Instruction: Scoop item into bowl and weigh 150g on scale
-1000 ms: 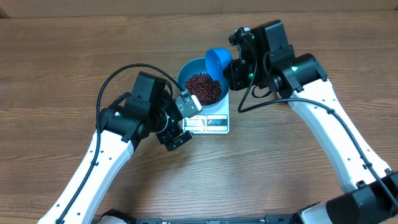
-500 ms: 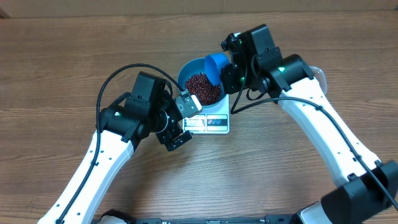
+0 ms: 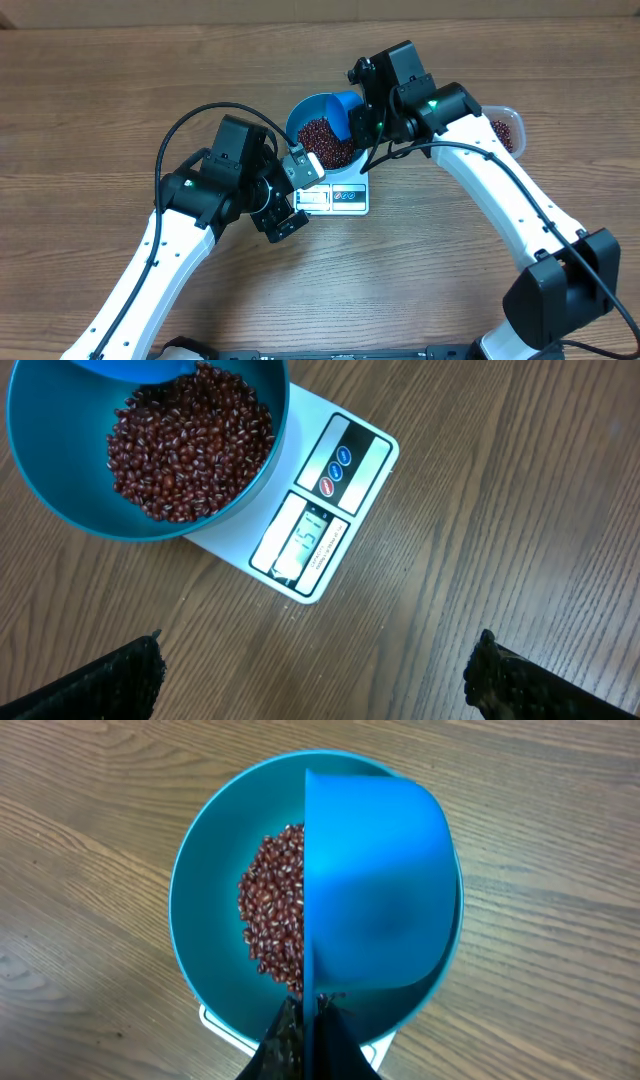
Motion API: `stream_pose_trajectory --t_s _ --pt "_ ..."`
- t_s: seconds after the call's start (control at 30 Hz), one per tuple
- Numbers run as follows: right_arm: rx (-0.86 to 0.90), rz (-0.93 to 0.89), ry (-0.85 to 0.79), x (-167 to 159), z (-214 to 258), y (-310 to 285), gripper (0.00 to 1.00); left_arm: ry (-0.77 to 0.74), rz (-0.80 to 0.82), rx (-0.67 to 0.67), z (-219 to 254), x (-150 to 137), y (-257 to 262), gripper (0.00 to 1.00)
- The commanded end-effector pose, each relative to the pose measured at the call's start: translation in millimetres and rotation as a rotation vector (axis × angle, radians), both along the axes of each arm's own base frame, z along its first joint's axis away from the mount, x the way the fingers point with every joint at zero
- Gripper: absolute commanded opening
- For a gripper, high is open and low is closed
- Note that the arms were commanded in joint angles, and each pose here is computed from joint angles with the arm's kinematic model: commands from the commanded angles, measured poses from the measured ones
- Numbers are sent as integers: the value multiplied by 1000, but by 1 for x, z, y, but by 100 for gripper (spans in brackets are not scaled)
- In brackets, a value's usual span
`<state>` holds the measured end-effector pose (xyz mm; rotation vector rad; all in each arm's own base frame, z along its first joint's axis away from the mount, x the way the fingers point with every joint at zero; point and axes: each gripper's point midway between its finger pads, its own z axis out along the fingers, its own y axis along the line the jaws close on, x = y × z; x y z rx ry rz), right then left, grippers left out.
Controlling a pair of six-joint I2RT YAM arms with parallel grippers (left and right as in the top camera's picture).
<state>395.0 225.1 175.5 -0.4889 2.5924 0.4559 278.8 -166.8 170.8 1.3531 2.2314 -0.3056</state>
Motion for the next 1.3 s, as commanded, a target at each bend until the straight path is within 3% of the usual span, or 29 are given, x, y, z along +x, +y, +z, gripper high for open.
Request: stream_pose_trajectory --t_s 0.0,0.83,1.27 --pt "-2 12 -4 4 -4 7 4 0 -22 2 -3 -1 -2 100" --pt "-121 -19 19 10 -39 4 4 1 -22 2 -3 -1 -2 100" --pt "-24 26 84 -3 -38 21 4 0 -22 2 -3 -1 -2 100"
